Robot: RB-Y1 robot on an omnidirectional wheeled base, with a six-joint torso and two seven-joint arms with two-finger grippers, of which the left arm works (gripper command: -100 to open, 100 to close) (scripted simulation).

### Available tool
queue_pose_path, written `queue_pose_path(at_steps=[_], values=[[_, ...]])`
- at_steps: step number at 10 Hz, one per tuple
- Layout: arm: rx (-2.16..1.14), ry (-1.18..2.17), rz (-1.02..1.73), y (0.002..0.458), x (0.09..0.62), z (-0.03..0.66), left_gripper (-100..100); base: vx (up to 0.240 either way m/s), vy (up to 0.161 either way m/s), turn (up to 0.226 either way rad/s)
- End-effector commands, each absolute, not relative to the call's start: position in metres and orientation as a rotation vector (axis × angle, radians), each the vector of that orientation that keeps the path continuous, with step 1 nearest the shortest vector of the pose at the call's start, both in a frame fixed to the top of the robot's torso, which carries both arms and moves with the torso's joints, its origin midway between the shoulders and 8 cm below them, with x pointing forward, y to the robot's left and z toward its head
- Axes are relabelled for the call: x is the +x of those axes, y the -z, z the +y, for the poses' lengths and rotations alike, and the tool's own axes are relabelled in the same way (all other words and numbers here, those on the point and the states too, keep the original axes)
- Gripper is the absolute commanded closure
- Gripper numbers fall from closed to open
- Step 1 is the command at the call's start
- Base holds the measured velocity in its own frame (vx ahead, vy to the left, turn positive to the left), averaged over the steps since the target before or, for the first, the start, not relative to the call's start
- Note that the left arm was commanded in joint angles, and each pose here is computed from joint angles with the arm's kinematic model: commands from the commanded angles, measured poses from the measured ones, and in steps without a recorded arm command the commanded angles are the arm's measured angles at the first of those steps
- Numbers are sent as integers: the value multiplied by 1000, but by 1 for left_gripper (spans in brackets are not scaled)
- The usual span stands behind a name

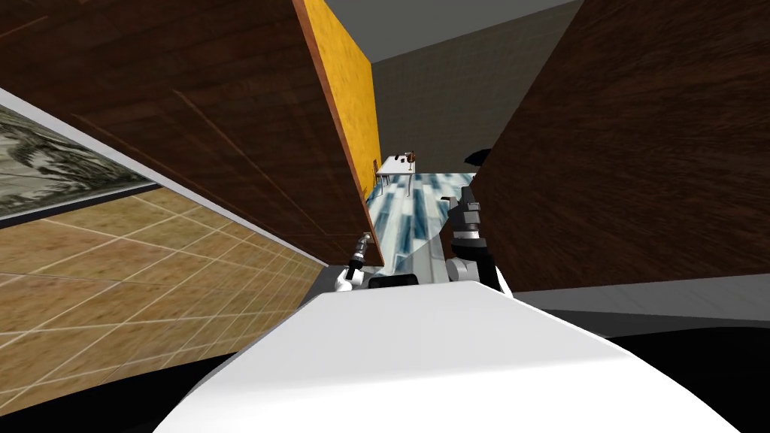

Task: Push the door open

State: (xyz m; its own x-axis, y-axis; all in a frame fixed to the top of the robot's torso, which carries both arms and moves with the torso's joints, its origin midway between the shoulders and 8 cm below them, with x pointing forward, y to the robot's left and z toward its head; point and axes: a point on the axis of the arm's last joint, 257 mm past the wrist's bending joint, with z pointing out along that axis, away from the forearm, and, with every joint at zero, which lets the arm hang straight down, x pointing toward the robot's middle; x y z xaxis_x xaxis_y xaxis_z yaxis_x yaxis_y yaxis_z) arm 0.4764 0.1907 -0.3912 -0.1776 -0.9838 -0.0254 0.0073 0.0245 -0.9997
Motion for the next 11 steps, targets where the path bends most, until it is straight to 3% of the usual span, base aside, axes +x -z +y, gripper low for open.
queue_pose_path(at_steps=[1, 2, 3, 9, 11], values=[[-1102, 1308, 1342, 394, 477, 198, 100, 4, 20, 33], [-1113, 1290, 1327, 394, 478, 211, 100, 89, -65, 134], [-1108, 1303, 1332, 392, 478, 204, -100, -62, -48, 92], [-1130, 1320, 1323, 391, 480, 195, -100, -212, -45, 31], [-1125, 1310, 1322, 392, 478, 200, -100, -5, -15, -13]])
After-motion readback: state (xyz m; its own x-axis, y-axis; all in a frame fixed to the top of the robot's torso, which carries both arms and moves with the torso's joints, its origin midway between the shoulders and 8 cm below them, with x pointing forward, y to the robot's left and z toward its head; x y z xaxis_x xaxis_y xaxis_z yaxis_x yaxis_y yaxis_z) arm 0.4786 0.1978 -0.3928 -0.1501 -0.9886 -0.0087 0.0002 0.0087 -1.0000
